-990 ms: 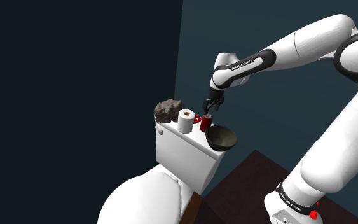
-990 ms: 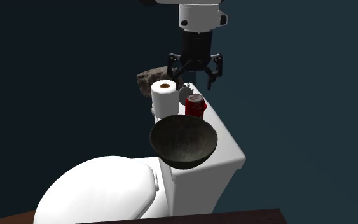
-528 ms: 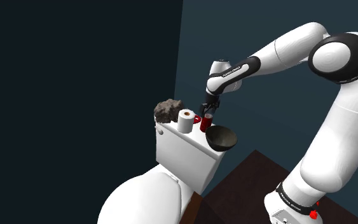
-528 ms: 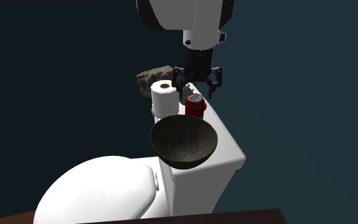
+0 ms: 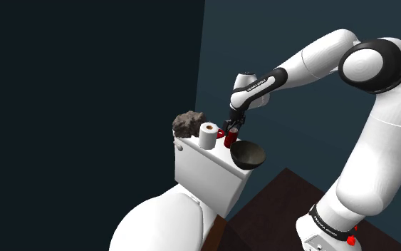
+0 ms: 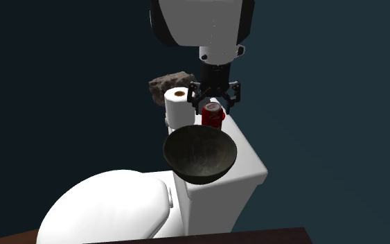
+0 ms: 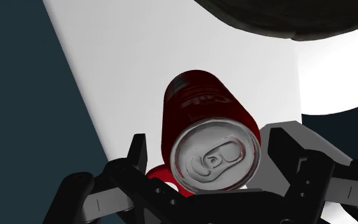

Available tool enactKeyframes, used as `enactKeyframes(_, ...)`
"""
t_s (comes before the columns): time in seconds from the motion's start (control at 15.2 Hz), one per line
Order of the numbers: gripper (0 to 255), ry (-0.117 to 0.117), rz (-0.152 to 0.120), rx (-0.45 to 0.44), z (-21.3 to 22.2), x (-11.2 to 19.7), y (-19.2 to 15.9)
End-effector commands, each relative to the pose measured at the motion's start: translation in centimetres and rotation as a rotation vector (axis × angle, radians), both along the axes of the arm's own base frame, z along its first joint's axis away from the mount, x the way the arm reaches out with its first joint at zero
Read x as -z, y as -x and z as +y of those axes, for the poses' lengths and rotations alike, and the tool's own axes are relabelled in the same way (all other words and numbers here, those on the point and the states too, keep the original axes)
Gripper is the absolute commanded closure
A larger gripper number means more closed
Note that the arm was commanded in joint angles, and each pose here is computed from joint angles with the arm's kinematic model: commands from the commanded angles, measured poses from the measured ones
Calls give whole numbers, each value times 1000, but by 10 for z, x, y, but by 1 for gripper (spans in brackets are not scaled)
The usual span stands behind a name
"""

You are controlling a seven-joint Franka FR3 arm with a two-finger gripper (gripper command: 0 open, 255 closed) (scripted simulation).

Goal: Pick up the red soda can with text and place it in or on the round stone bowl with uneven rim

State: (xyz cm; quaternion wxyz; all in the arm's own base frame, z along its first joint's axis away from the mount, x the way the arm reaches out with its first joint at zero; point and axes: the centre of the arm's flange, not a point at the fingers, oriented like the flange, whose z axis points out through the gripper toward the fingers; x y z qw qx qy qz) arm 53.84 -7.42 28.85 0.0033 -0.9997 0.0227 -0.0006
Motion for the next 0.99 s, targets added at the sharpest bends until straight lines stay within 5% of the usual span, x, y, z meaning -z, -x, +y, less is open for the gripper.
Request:
enactKeyframes(0.0,0,0,0,0,0,0,0)
enactKeyframes(0.13,0,0,0,0,0,0,0)
enactKeyframes(0.2,255,0,0,0,0,0,0)
enactKeyframes(0.92,255,0,0,0,0,-10,0)
